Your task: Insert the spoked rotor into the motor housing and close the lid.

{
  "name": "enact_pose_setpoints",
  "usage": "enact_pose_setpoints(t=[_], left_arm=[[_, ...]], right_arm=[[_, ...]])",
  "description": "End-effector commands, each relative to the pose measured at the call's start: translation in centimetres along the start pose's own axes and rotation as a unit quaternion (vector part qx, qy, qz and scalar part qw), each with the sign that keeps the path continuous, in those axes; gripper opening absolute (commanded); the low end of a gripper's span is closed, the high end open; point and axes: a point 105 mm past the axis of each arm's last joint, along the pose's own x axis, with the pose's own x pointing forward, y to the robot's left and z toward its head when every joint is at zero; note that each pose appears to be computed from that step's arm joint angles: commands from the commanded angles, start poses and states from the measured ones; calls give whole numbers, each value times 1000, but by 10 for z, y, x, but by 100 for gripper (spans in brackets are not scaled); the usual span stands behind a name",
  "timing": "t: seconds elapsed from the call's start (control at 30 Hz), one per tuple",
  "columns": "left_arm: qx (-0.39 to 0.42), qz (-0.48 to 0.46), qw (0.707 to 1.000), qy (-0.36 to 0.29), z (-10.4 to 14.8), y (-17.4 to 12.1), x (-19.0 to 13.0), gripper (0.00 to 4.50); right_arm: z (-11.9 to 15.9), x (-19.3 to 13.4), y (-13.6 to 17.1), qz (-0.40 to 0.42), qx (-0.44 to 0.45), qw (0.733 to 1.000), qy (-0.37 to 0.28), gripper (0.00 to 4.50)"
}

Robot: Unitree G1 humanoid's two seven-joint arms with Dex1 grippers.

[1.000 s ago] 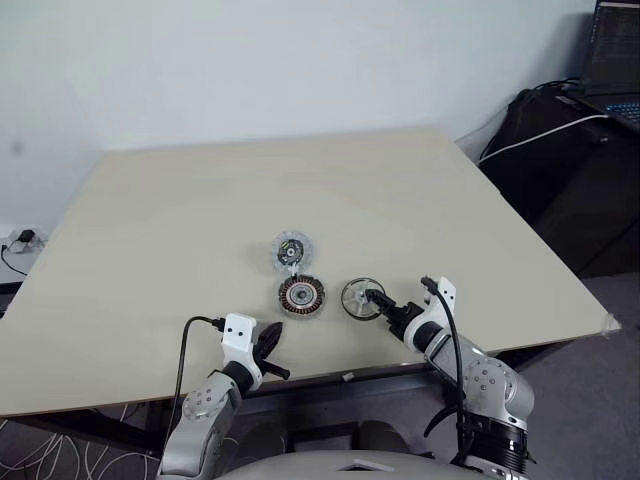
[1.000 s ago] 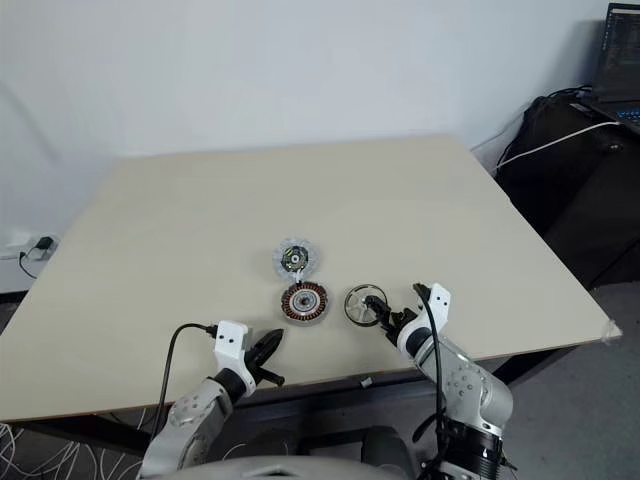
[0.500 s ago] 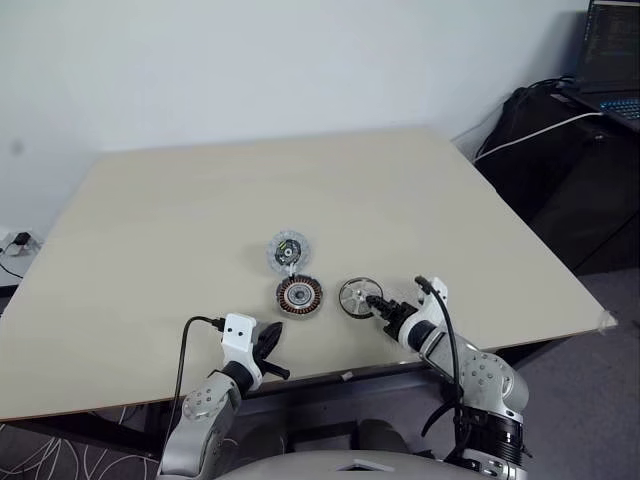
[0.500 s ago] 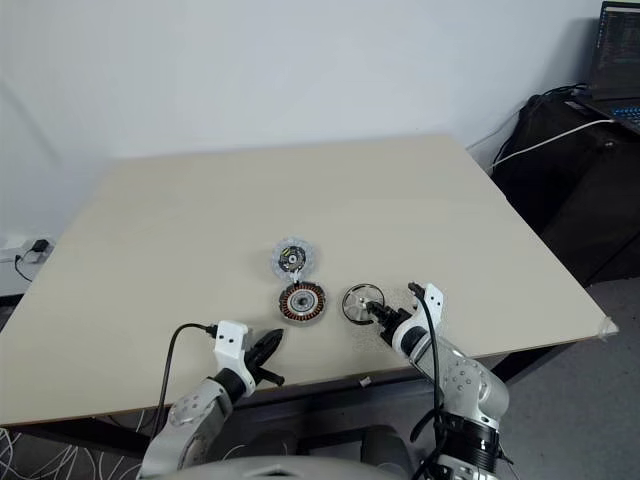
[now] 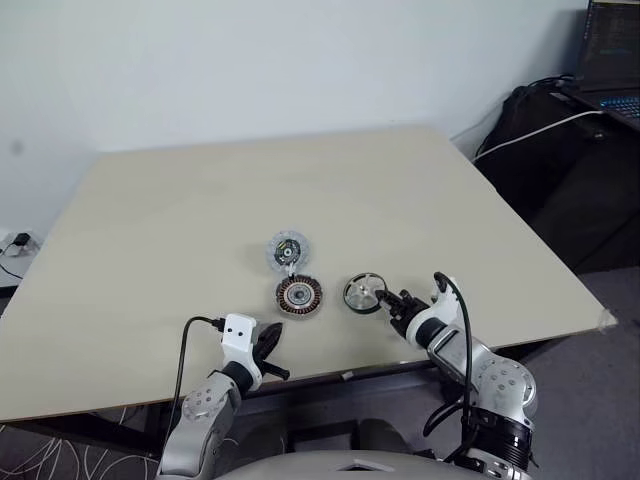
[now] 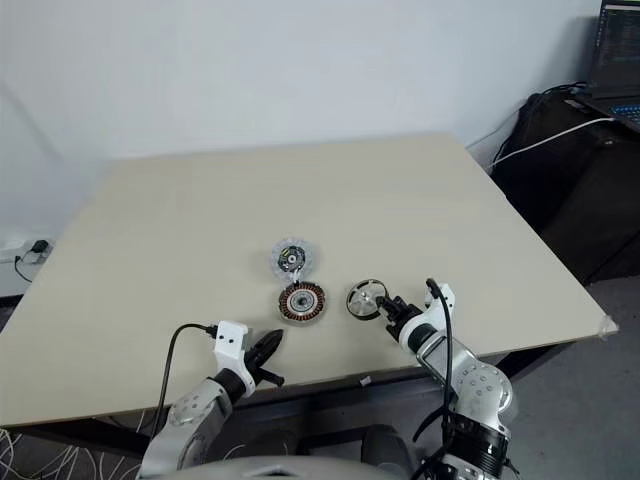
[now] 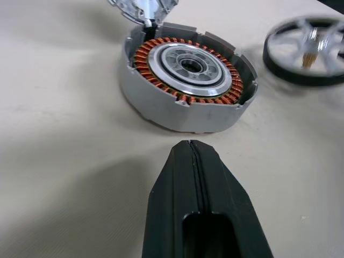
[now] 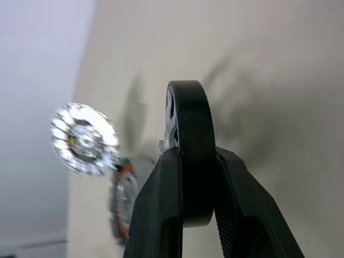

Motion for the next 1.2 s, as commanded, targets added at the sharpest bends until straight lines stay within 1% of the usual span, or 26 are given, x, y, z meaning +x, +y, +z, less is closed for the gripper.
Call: enact_pose_setpoints(t=[0.03, 0.1, 0.2, 0.4, 0.57, 0.9, 1.2], left_arm=[[4, -8, 1000, -28, 15, -3, 1, 0], [3, -7, 1000, -29, 16, -3, 1, 0], [1, -6, 1000, -30, 16, -3, 1, 0], [1, -5, 999, -31, 17, -2, 1, 0], [-1, -2, 999, -32, 17, -2, -1, 0], [-4, 2, 1000, -28, 11, 4, -1, 0], [-1, 0, 1000, -27, 8, 5, 0, 0]], right_arm=[[-8, 13, 60, 108, 39, 993, -2, 46], [-14, 16, 69, 124, 40, 991, 13, 46], [-32, 25, 80, 144, 29, 988, 54, 46], [-69, 43, 85, 148, 10, 981, 127, 46], [-87, 51, 87, 151, -2, 975, 160, 46], [-90, 59, 86, 155, -5, 974, 165, 46], [-84, 65, 81, 148, -9, 978, 150, 46]])
